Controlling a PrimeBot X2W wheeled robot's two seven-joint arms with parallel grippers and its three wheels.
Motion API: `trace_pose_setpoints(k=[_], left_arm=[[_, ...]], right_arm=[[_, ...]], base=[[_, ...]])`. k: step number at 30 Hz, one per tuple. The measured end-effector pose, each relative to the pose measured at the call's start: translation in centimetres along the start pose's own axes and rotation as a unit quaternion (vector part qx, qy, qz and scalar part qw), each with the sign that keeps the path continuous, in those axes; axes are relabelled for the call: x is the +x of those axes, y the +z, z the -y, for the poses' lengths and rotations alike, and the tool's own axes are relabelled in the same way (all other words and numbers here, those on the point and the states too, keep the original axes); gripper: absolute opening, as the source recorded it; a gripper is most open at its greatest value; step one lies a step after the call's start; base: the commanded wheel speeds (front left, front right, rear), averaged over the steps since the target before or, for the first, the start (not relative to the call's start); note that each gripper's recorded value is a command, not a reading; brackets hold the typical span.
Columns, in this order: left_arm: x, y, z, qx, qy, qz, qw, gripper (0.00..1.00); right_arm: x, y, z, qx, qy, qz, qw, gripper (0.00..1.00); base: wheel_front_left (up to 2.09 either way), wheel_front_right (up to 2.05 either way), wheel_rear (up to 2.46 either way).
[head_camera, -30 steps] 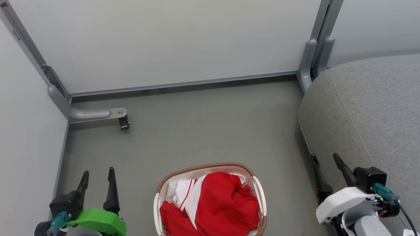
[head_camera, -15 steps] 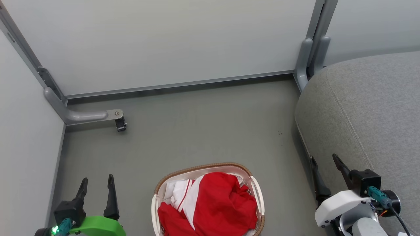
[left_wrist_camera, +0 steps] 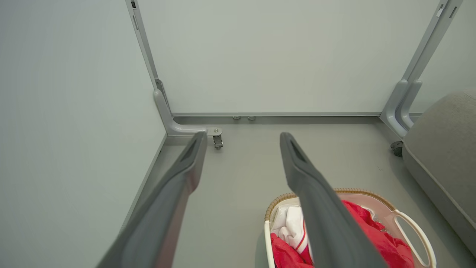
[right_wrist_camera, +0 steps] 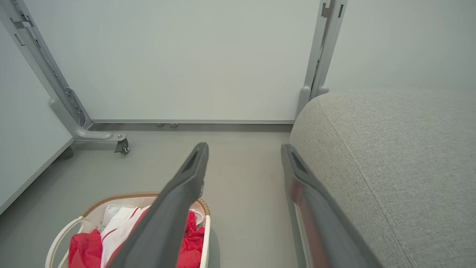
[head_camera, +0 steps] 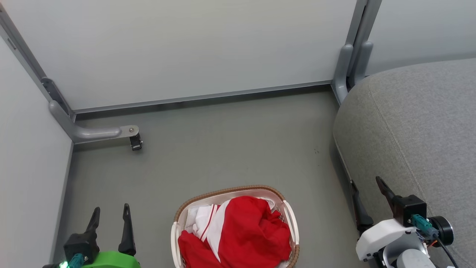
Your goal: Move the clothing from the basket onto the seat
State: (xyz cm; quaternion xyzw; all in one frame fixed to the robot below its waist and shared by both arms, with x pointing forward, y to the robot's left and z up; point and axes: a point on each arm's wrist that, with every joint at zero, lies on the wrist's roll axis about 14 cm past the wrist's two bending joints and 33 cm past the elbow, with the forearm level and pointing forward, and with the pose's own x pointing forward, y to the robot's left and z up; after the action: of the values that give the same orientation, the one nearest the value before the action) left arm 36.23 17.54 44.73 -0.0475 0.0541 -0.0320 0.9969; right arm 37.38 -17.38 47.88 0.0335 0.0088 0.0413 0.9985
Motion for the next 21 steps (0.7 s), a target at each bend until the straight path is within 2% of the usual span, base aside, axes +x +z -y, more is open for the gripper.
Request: trace_pose_setpoints(k=[11,21], left_arm=[[0.5,-1.7,1.8,-0.014,-0.026,-0.026,0.999,1.00],[4.0,-4.7,5.9,-0.025,-0.090,-0.072,0.993,1.00]], right_arm=[[0.1,-0.8,0.2,0.003,-0.003,-0.012,1.000,1.00],[3.4,-0.9,0.7,0.003,-0.005,-0.010,1.000,1.00]], base=[[0.00,0.00,0.00],[0.00,0.00,0.00]])
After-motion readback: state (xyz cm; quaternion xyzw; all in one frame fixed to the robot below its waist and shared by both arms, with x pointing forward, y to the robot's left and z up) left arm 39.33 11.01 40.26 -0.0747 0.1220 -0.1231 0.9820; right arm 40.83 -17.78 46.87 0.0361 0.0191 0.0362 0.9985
